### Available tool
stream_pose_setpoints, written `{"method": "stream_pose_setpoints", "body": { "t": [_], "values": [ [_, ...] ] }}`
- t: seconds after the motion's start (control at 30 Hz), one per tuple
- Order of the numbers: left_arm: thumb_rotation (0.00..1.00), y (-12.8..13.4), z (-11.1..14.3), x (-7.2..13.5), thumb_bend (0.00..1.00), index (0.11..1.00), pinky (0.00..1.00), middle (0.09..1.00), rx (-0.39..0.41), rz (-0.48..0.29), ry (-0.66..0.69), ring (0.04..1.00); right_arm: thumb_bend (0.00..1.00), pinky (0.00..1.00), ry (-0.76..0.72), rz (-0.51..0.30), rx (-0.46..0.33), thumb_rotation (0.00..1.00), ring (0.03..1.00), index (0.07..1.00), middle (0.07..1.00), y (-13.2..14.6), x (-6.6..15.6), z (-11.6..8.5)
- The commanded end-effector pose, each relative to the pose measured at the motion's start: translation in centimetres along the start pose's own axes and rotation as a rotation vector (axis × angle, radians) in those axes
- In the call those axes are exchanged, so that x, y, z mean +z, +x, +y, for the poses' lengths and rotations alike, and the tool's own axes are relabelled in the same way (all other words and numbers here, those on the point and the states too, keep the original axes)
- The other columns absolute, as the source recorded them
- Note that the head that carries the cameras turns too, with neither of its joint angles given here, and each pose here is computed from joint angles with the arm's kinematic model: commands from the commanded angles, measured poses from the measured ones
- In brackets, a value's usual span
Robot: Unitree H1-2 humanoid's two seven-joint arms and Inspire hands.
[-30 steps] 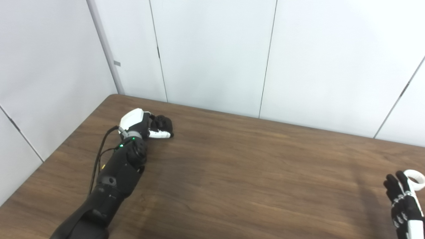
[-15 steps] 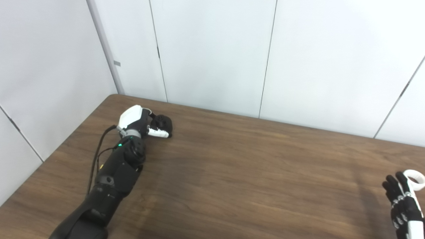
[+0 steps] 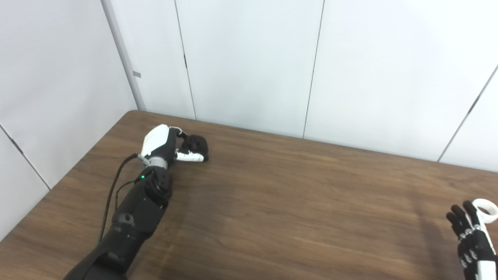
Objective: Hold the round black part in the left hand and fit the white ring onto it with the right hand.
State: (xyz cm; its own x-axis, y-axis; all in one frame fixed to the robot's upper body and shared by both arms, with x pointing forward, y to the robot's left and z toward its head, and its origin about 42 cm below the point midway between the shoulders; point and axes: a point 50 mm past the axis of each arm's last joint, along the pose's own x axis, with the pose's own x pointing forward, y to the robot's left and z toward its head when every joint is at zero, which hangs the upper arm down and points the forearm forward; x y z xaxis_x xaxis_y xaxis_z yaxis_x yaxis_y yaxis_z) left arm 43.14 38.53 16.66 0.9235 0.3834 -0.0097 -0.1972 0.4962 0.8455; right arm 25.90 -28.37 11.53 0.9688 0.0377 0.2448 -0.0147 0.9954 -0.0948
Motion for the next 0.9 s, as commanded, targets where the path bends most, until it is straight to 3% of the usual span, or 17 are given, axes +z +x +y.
{"method": "stream_pose_setpoints", "body": {
  "t": [0.0, 0.27, 0.4, 0.6, 0.87],
  "values": [
    [0.04, 1.0, 3.2, 2.1, 0.52, 0.485, 0.99, 0.803, 0.106, -0.086, 0.025, 0.908, 0.58, 1.00, 0.063, 0.197, -0.027, 1.00, 0.937, 0.964, 0.943, -4.8, -4.3, 1.3],
    [0.04, -1.1, 3.6, 3.4, 0.52, 0.484, 1.00, 0.800, 0.064, -0.158, 0.125, 0.908, 0.58, 0.98, 0.058, 0.198, -0.027, 1.00, 0.924, 0.952, 0.933, -4.7, -4.3, 1.6],
    [0.05, -2.7, 3.6, 4.3, 0.52, 0.482, 1.00, 0.785, 0.029, -0.187, 0.135, 0.901, 0.67, 0.99, 0.051, 0.202, -0.020, 1.00, 0.927, 0.946, 0.930, -4.7, -4.4, 1.7],
    [0.05, -5.4, 3.6, 6.0, 0.52, 0.482, 1.00, 0.779, -0.031, -0.233, 0.128, 0.895, 0.58, 0.95, 0.052, 0.197, -0.015, 0.98, 0.912, 0.946, 0.924, -4.6, -4.4, 1.8],
    [0.05, -9.1, 3.0, 8.4, 0.52, 0.483, 0.94, 0.776, -0.153, -0.311, 0.090, 0.893, 0.60, 0.94, 0.048, 0.193, -0.012, 0.97, 0.908, 0.942, 0.923, -4.5, -4.0, 2.3]
  ]
}}
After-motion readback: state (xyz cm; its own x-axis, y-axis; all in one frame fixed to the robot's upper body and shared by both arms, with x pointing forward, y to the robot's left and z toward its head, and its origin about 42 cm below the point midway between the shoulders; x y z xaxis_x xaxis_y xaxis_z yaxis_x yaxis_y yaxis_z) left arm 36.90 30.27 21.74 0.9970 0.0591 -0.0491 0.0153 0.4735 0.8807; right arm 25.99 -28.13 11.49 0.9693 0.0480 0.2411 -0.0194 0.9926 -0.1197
